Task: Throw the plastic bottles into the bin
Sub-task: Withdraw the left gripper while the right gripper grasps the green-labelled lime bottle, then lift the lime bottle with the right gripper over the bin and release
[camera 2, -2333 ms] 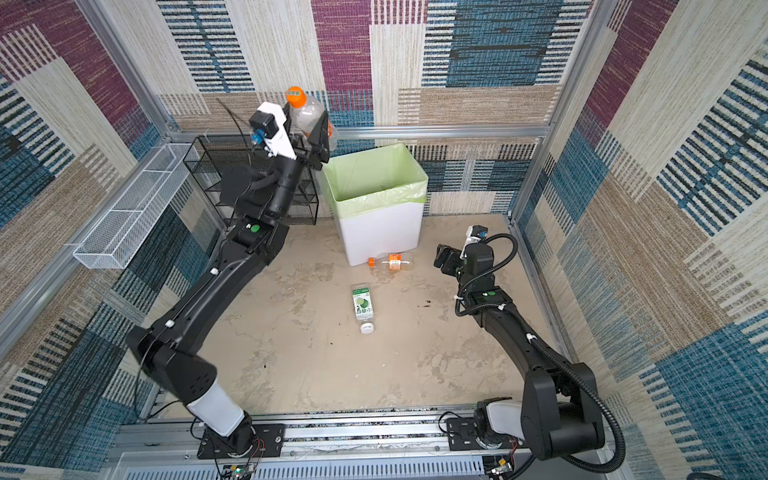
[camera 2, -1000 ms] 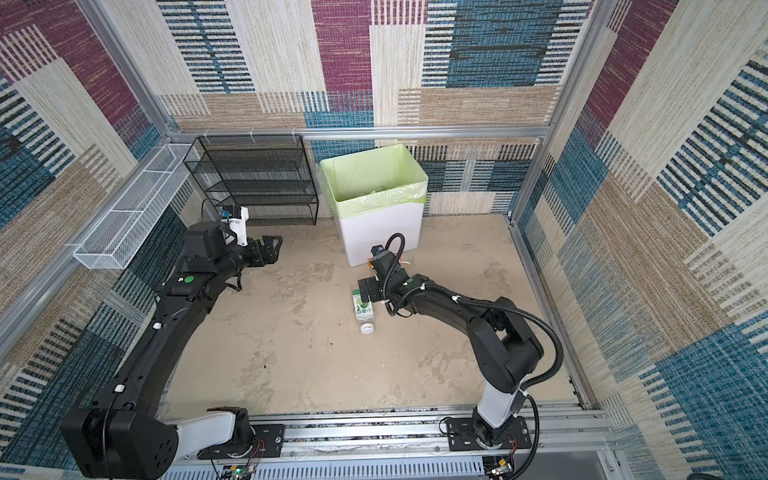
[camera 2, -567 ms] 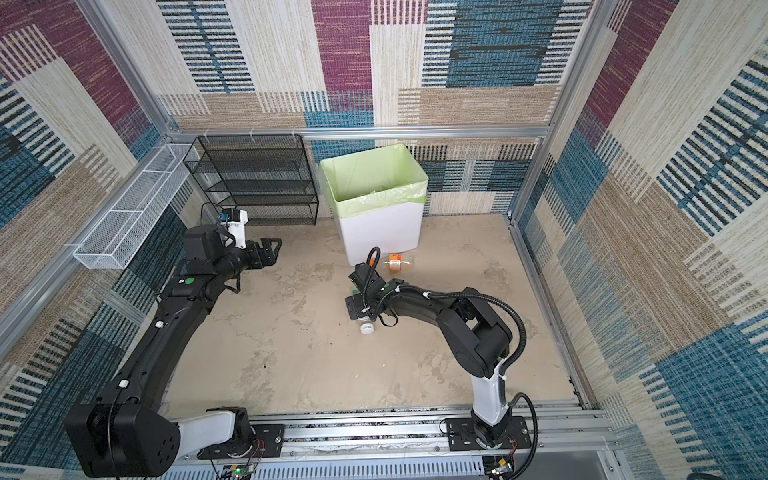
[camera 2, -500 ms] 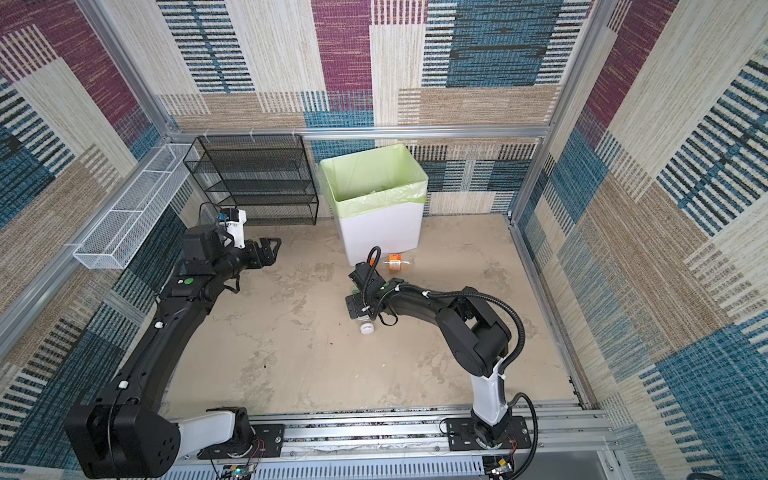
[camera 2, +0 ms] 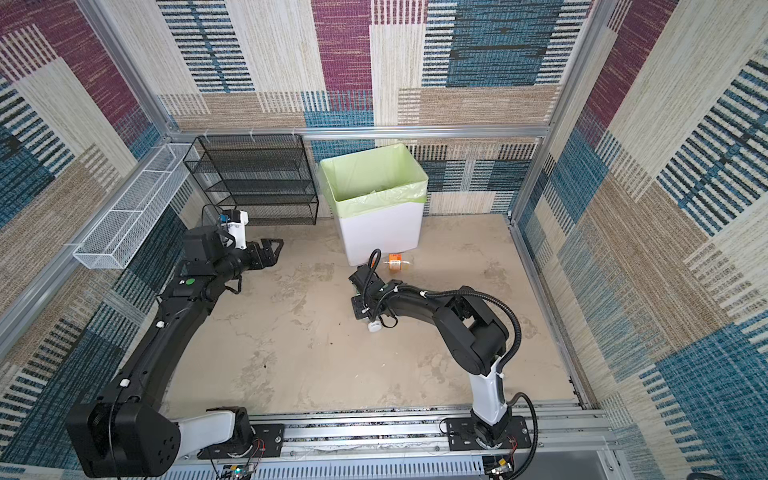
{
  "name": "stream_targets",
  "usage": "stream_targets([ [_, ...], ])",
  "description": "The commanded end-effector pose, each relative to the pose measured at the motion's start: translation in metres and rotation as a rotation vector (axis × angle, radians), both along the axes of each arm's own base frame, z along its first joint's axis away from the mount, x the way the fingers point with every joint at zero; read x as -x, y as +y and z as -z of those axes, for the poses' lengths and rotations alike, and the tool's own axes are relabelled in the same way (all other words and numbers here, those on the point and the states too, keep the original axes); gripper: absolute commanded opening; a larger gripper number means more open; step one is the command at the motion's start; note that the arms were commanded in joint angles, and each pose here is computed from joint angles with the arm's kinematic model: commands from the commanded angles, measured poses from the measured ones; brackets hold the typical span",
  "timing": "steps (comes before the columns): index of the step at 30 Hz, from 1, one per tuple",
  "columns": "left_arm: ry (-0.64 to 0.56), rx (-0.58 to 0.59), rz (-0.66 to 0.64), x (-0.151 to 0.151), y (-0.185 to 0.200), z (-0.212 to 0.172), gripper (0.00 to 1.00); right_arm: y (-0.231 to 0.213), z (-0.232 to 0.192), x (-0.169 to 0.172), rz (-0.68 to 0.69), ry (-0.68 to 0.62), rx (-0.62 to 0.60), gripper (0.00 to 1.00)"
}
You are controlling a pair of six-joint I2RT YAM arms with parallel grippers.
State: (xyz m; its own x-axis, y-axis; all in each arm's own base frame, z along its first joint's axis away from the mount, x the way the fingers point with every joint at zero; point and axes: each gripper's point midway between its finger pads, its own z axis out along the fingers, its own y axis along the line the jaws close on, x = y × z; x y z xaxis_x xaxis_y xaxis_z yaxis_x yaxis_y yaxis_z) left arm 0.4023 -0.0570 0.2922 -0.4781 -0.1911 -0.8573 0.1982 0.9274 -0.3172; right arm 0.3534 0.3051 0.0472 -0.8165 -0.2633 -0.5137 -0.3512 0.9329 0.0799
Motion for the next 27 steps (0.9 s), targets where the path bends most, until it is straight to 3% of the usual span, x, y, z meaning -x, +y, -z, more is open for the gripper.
stream_targets([
  [1,-0.018,0.017,0.014,-0.002,-0.003,-0.003,0.87,0.000,-0.014,-0.006,0.025,-0.039,-0.026,0.66],
  [9,-0.020,0.022,0.020,-0.002,-0.004,-0.003,0.86,-0.018,-0.044,-0.014,0.087,-0.090,-0.088,0.63],
  [15,-0.020,0.033,0.031,-0.002,-0.007,-0.002,0.86,-0.058,-0.103,-0.035,0.181,-0.229,-0.170,0.63],
  [21,-0.048,0.064,0.072,0.000,-0.016,-0.005,0.85,-0.101,-0.192,-0.050,0.269,-0.483,-0.294,0.63],
  [27,-0.089,0.061,0.142,0.006,-0.034,-0.007,0.84,-0.134,-0.294,-0.035,0.332,-0.842,-0.418,0.63],
])
